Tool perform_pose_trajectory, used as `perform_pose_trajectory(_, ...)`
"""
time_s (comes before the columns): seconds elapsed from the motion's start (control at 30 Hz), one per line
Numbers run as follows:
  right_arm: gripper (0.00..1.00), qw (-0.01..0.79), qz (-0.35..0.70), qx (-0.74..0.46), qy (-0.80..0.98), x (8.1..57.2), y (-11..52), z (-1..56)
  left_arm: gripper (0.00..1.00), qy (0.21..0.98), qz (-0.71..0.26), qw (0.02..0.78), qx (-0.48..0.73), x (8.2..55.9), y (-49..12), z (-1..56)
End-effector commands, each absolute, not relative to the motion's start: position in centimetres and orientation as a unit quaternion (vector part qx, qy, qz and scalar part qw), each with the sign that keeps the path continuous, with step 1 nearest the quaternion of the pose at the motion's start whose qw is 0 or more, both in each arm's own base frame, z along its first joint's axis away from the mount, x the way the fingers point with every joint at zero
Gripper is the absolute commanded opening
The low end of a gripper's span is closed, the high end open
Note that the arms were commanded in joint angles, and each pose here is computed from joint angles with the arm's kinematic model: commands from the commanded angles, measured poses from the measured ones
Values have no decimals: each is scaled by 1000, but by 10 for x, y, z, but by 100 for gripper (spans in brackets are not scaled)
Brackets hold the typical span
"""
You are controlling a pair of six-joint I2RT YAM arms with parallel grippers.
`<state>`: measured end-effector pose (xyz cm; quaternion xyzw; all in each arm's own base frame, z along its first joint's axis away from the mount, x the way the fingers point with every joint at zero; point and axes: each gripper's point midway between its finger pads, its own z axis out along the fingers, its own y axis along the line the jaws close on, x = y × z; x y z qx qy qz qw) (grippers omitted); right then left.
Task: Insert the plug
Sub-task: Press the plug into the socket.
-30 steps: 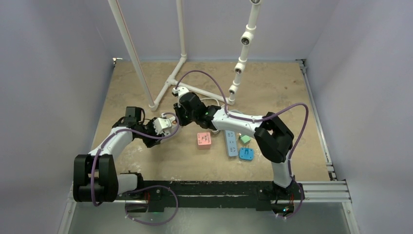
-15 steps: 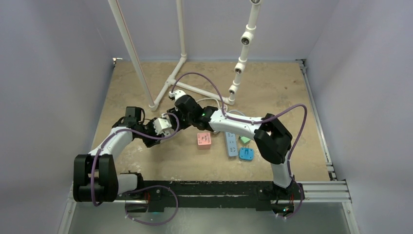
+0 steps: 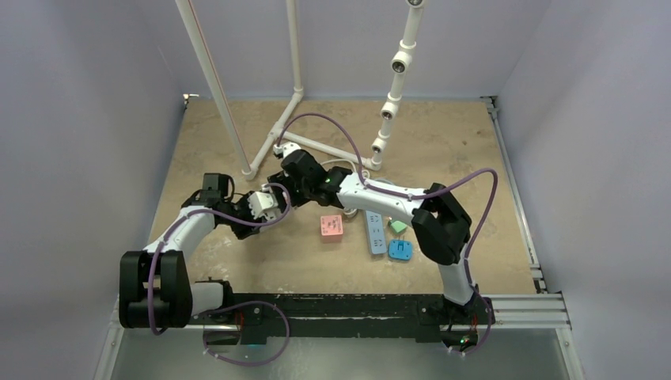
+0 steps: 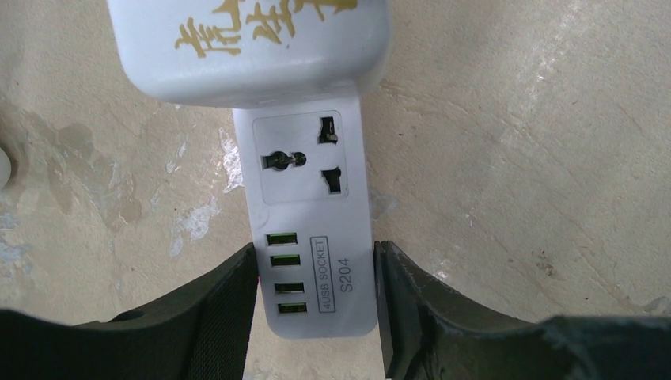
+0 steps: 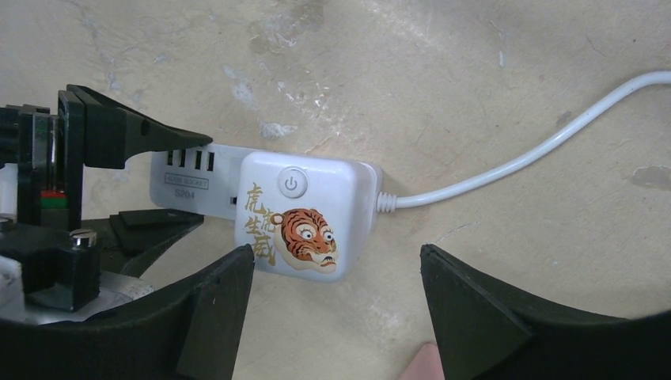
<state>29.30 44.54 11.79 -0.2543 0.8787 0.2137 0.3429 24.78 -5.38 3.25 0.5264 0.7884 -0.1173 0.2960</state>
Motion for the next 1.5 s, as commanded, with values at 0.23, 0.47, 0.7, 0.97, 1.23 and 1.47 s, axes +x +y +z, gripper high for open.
perform_pose_trajectory(0.23,69,307,325,-267,854,258,497,131,43,783,-108,300,533,250,-52,34)
perform_pose_trajectory(0.47,70,298,371,-230,849,264,479,128,41,781,-118,324,521,253,-51,47)
perform_pose_trajectory(0.7,77,316,375,-227,841,273,475,147,72,773,-141,365,499,258,-52,82)
perform_pose_trajectory(0.97,87,362,302,-231,851,297,468,163,83,764,-171,378,493,250,-49,102)
perform_pose_trajectory(1.23,78,358,280,-259,853,298,484,153,69,794,-190,354,456,254,-23,79)
perform_pose_trajectory(1.47,71,350,238,-276,863,296,489,136,61,797,-191,337,464,251,-18,61)
